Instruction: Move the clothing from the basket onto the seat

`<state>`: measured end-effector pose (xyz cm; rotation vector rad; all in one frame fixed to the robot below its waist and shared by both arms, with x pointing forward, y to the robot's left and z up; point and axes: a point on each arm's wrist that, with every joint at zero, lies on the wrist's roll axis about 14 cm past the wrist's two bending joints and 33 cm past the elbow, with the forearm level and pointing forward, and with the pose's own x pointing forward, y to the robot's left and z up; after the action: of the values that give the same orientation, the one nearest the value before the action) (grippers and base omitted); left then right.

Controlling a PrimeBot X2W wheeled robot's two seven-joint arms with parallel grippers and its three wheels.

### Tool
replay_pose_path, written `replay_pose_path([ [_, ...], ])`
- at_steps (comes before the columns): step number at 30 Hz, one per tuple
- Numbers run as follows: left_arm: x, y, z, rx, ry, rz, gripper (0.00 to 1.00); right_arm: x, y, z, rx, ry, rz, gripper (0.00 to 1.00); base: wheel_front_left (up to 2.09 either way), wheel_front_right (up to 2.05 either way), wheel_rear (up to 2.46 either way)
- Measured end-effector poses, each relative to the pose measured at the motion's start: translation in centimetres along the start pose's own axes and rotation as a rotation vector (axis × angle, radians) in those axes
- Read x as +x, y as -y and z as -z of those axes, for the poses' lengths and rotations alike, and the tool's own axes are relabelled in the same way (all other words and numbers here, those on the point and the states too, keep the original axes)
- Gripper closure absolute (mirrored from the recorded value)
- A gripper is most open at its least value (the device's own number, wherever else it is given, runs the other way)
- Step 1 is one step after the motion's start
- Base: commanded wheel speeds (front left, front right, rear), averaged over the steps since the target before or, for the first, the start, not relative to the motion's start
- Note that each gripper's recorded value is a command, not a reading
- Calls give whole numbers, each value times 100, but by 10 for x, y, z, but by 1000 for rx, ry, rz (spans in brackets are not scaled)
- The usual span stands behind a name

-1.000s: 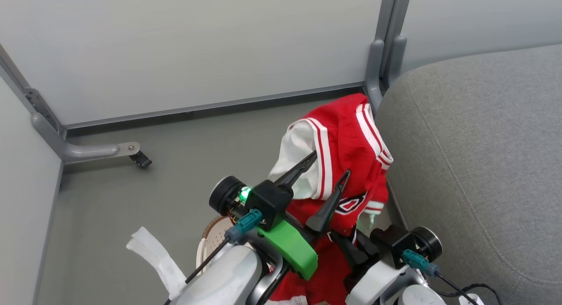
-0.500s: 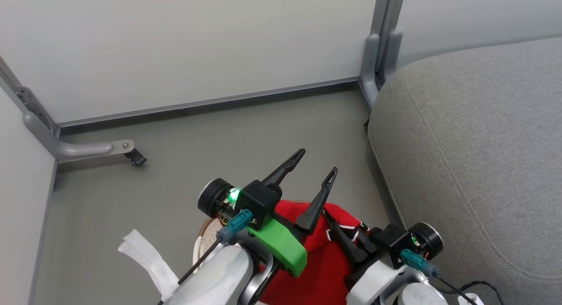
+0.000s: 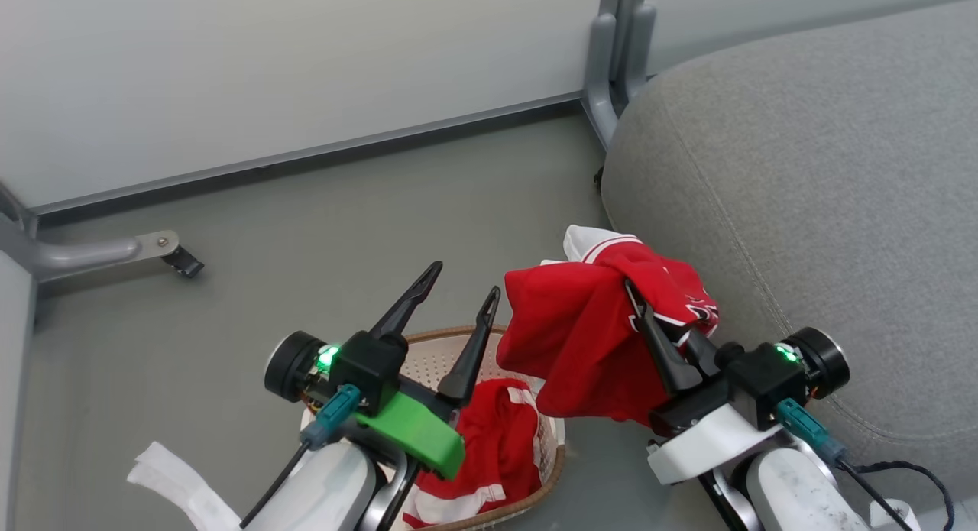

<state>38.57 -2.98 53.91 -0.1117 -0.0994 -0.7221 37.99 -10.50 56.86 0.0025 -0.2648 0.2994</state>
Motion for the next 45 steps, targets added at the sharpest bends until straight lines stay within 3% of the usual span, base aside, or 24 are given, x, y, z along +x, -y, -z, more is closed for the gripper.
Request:
replay_pose_path([
  [6,5,-5,14,-10,-12,17,0,-9,30,-15,-37,41,93,100,0,0,0],
  [24,35,37,85,-77,-138,297,0,-46,129,-31,-140,39,407,100,0,0,0],
  [29,51,40,100,-117,-157,362,0,-15,174,-68,-276,162,460,100,0,0,0],
  [38,65,32,136,-208,-175,401,0,56,232,-105,-686,266,483,100,0,0,0],
  [45,63,12,167,-256,-200,356,0,74,294,-55,-760,137,561,100,0,0,0],
])
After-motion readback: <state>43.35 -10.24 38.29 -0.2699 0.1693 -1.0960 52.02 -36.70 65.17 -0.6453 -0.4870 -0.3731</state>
